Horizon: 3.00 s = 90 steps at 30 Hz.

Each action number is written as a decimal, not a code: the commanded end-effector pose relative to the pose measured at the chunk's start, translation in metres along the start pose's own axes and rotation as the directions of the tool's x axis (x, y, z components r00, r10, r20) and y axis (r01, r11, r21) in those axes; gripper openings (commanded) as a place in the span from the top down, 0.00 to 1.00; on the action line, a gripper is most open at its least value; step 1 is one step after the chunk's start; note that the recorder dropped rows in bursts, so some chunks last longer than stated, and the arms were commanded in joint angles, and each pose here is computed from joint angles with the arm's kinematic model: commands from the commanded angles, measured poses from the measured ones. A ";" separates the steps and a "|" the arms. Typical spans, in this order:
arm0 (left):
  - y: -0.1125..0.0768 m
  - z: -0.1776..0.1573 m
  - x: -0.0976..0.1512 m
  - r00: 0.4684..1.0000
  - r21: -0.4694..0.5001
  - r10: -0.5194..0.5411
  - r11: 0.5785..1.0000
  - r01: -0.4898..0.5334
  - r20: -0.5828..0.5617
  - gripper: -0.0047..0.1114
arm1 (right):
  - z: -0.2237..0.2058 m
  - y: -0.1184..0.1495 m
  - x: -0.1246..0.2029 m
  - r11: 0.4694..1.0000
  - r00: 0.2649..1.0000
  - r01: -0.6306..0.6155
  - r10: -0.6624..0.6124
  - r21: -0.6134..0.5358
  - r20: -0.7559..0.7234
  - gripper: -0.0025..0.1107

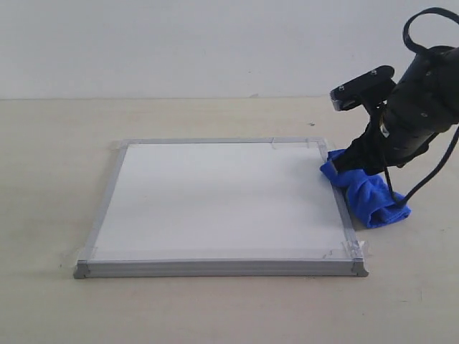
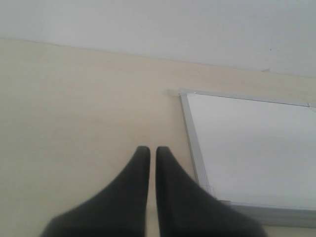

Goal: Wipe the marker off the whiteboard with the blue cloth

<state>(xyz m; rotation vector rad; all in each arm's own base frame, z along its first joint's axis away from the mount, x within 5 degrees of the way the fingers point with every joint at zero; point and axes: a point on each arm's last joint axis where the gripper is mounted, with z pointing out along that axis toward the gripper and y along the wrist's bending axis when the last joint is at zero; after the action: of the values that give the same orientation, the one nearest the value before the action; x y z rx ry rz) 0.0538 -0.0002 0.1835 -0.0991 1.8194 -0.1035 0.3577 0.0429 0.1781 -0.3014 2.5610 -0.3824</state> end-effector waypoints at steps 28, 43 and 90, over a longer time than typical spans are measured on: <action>0.000 0.000 0.000 1.000 0.001 -0.012 1.000 0.012 0.008 0.92 | 0.028 0.021 0.012 0.978 0.985 -0.159 0.147 -0.137 -0.090 0.98; 0.000 0.000 0.000 1.000 0.001 -0.012 1.000 0.012 0.008 0.92 | 0.028 0.023 0.009 0.852 0.860 -0.509 0.496 -0.123 -0.118 0.98; 0.000 0.000 0.000 1.000 0.001 -0.012 1.000 0.012 0.008 0.92 | -0.291 0.025 0.065 0.888 0.935 -0.174 0.284 -0.425 0.211 0.98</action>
<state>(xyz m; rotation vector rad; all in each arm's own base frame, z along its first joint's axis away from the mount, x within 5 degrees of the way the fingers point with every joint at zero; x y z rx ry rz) 0.0538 -0.0002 0.1835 -0.0991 1.8194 -0.1035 0.1518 0.1136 0.3748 -0.1869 2.3543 0.2560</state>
